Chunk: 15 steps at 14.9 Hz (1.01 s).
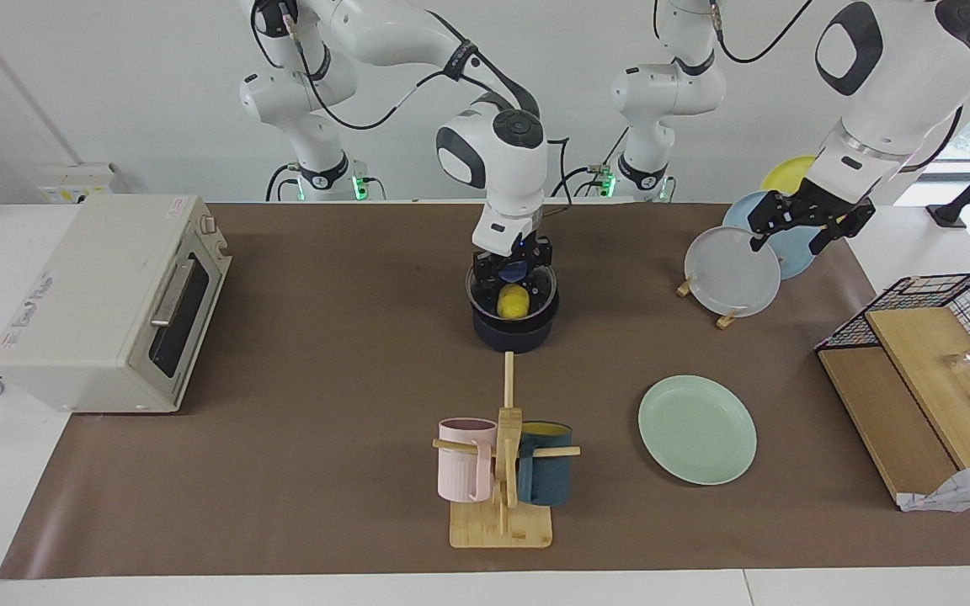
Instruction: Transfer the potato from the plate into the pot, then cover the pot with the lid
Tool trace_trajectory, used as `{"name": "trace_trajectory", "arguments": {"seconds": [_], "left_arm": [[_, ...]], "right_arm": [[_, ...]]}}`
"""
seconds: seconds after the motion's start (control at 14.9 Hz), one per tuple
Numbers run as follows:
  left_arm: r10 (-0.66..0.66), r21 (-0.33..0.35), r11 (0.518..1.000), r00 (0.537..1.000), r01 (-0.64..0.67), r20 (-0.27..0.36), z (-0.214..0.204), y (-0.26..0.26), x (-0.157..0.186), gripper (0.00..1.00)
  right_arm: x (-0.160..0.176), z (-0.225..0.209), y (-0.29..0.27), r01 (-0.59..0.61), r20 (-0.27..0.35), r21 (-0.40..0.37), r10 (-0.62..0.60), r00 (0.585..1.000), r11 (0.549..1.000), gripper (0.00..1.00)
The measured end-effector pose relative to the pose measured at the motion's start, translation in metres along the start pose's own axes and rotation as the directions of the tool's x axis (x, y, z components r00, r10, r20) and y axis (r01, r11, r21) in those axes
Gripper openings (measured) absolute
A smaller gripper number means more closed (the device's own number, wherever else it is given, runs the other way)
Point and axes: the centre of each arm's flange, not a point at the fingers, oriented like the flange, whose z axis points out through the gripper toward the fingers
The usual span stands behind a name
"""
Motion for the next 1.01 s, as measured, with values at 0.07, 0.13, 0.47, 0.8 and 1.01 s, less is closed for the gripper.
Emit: {"name": "trace_trajectory", "arguments": {"seconds": [0.07,0.13,0.47,0.8,1.01], "left_arm": [[0.003,0.002,1.000,1.000,-0.003,-0.004,-0.0019,0.0013,0.0003,1.00],[0.004,0.004,1.000,1.000,-0.004,-0.006,-0.0033,0.0018,0.0003,1.00],[0.004,0.006,1.000,1.000,-0.004,-0.010,-0.0055,0.0016,-0.0003,1.00],[0.011,0.005,1.000,1.000,-0.011,-0.006,-0.0052,0.0057,-0.0005,1.00],[0.011,0.005,1.000,1.000,-0.011,-0.003,-0.0049,0.0058,-0.0008,1.00]], "right_arm": [[0.0001,0.0007,0.0000,0.003,-0.004,-0.002,-0.003,1.000,1.000,0.44],[0.0007,0.0008,-0.0002,0.005,-0.013,-0.001,-0.005,1.000,1.000,0.44],[0.0024,0.0024,0.0004,0.022,-0.035,-0.019,-0.023,0.999,1.000,0.44],[0.0037,0.0028,0.0008,0.025,-0.046,-0.024,-0.027,0.999,0.999,0.44],[0.0044,0.0027,0.0012,0.006,-0.051,-0.023,-0.007,0.999,1.000,0.44]]}}
